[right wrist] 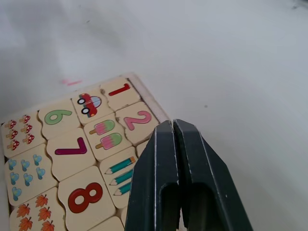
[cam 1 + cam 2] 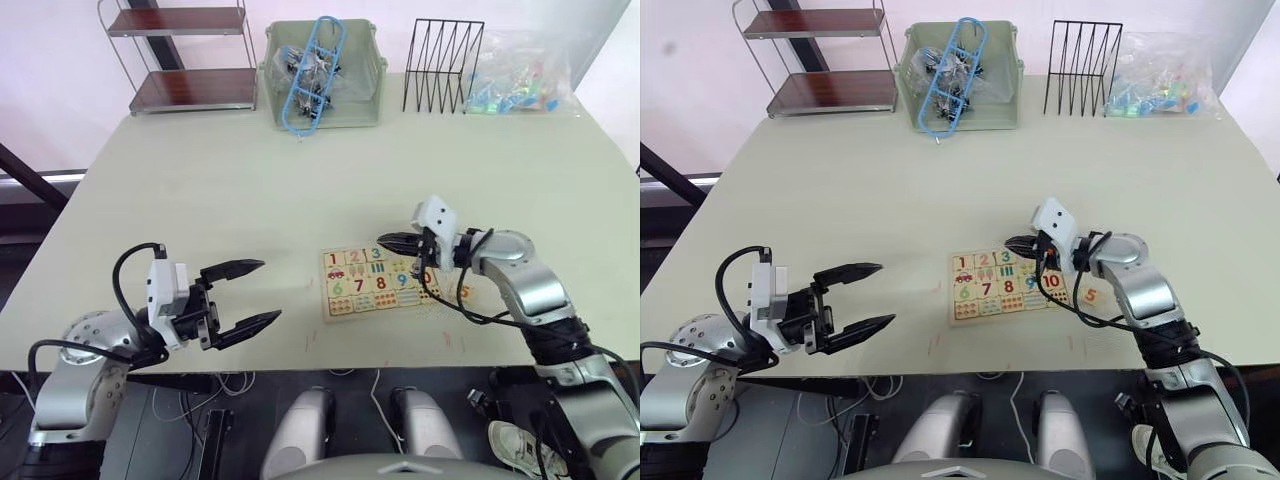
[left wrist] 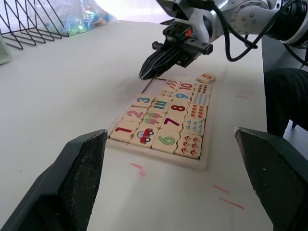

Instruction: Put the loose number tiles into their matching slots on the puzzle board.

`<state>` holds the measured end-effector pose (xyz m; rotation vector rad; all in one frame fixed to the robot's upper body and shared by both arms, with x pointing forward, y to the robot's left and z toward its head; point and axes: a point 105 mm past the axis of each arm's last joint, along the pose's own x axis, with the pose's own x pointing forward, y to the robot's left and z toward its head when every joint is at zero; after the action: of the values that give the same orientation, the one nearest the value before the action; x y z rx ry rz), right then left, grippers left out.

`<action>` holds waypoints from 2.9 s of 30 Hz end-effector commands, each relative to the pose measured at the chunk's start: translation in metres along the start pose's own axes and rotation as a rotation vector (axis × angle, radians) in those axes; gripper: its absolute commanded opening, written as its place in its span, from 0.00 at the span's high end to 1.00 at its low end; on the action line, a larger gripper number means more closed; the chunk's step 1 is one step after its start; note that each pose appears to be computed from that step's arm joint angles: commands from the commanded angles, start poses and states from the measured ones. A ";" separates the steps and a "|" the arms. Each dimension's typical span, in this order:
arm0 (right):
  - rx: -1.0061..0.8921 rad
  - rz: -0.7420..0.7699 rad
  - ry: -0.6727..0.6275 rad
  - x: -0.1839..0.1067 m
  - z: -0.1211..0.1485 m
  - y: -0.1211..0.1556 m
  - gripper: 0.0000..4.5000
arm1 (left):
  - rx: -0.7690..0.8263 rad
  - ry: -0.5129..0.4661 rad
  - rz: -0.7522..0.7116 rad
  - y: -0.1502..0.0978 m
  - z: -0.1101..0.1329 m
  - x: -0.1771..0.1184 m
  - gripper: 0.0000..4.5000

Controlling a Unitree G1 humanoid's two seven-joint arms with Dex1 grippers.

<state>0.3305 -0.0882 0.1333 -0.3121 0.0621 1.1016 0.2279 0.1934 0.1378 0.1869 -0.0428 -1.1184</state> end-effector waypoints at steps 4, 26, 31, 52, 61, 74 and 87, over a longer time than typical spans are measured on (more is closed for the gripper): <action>-0.042 -0.089 -0.132 -0.035 0.026 -0.003 0.99 | -0.003 -0.011 0.036 0.004 0.001 -0.004 0.00; 0.116 -0.514 -0.116 -0.184 -0.028 0.013 0.00 | -0.032 0.074 0.269 0.027 -0.026 -0.030 0.00; 0.125 -0.562 -0.077 -0.199 -0.039 0.026 0.00 | -0.037 0.082 0.293 0.029 -0.030 -0.037 0.00; 0.176 -0.694 -0.005 -0.245 -0.076 0.056 0.00 | -0.075 0.111 0.379 0.025 -0.037 -0.065 0.00; 0.162 -0.669 -0.010 -0.240 -0.075 0.053 0.00 | -0.078 0.113 0.399 0.020 -0.039 -0.067 0.00; 0.153 -0.660 -0.022 -0.236 -0.072 0.050 0.00 | -0.082 0.111 0.402 0.016 -0.039 -0.065 0.00; 0.152 -0.651 -0.028 -0.229 -0.070 0.049 0.00 | -0.081 0.104 0.404 0.016 -0.038 -0.063 0.00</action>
<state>0.1890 -0.2896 0.0937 -0.1369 0.0426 0.4365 0.2202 0.2620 0.0960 0.1343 0.0969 -0.7054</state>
